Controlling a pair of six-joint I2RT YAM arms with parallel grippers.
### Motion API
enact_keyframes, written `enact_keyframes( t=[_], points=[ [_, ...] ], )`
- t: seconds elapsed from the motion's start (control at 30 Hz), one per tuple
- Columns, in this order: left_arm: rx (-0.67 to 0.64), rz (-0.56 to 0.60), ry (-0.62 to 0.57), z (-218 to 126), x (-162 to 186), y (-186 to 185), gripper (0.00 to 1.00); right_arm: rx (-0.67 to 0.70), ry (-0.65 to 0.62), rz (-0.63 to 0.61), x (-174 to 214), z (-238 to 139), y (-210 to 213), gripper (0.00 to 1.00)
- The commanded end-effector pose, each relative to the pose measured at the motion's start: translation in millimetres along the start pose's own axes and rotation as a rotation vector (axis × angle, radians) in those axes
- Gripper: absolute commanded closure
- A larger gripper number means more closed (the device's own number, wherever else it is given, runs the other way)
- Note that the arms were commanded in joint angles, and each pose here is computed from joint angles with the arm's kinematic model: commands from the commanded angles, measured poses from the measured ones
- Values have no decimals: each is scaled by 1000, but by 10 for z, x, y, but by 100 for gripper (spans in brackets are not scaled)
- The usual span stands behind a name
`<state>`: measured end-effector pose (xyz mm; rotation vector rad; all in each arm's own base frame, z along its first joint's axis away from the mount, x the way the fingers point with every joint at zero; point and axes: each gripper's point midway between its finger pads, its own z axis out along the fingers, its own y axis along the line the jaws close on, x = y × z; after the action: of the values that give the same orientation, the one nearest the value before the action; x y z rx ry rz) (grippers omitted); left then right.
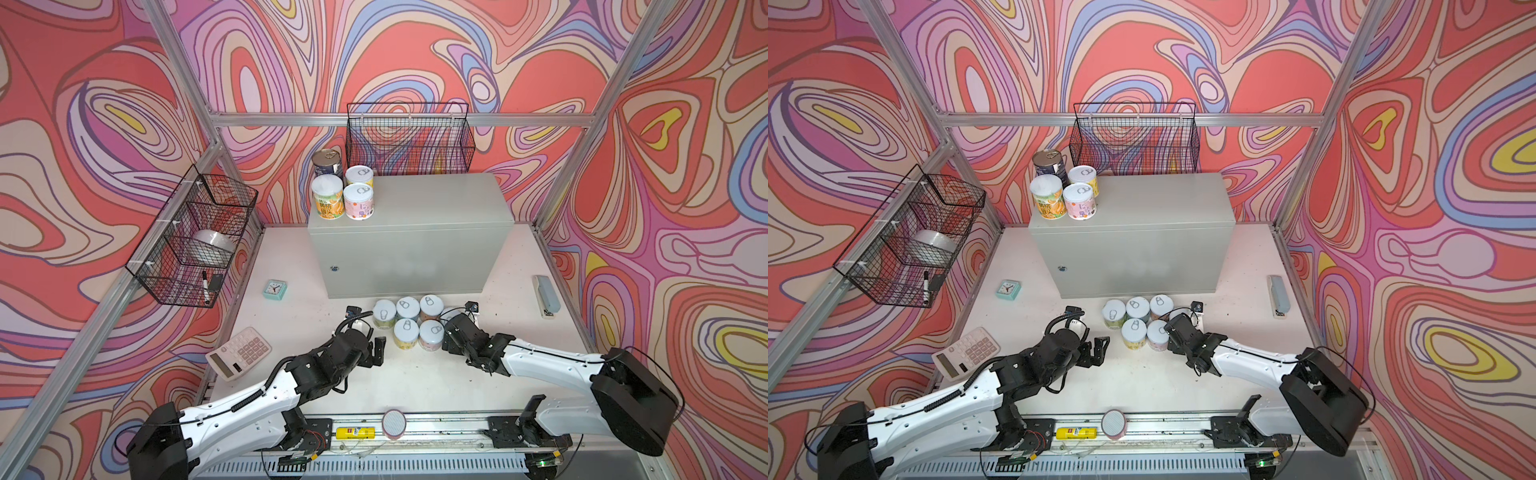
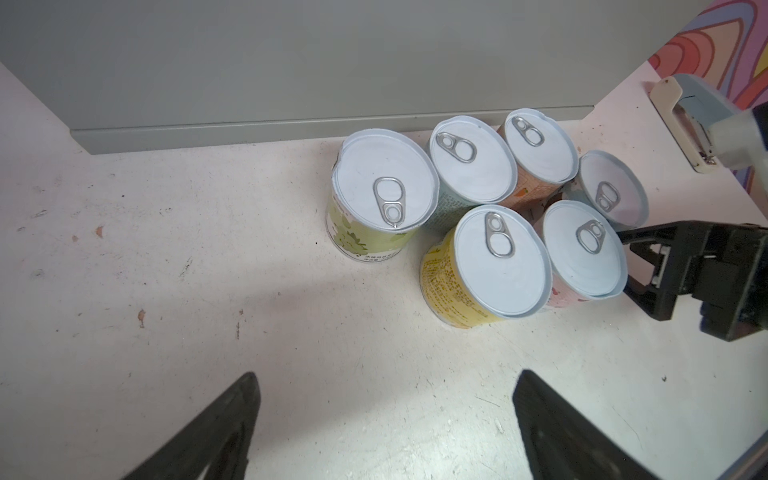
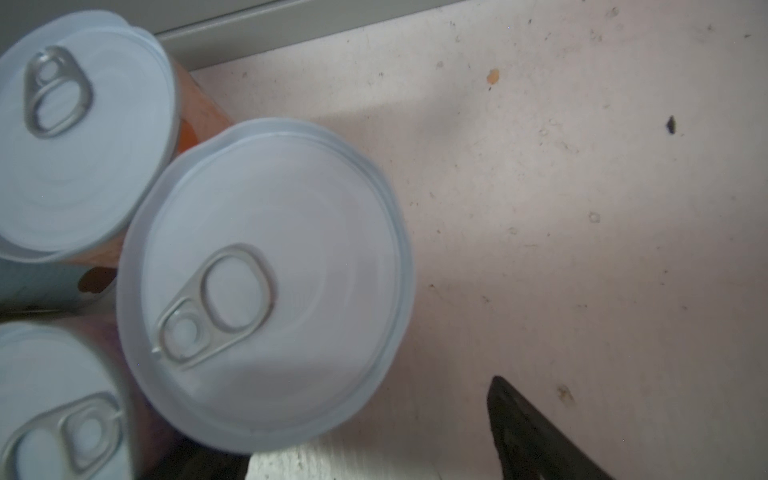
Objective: Place and organize the canned foods onto the counter
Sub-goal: 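Close the right gripper on the can nearest it in the cluster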
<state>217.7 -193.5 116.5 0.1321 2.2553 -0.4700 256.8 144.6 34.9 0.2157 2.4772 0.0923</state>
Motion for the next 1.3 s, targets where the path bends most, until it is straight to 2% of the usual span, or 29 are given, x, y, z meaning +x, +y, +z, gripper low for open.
enact_keyframes(
  t=[0.0, 0.47, 0.9, 1.07, 1.27],
  points=[
    [12, -25, -21, 13, -57, -11, 4, -10, -87, -3, -230, 30, 123, 10],
    [8, -36, -3, 102, -89, -15, 4, -2, -172, -8, -553, 247, 191, 5],
    [3, -31, 2, 136, -96, -28, 4, -2, -181, -8, -556, 499, 197, 6],
    [9, -39, 6, 169, -80, -42, 4, 2, -187, -27, -568, 516, 197, 14],
    [18, -49, 1, 200, -85, -67, 4, -17, -189, -26, -575, 461, 208, 38]
  ],
)
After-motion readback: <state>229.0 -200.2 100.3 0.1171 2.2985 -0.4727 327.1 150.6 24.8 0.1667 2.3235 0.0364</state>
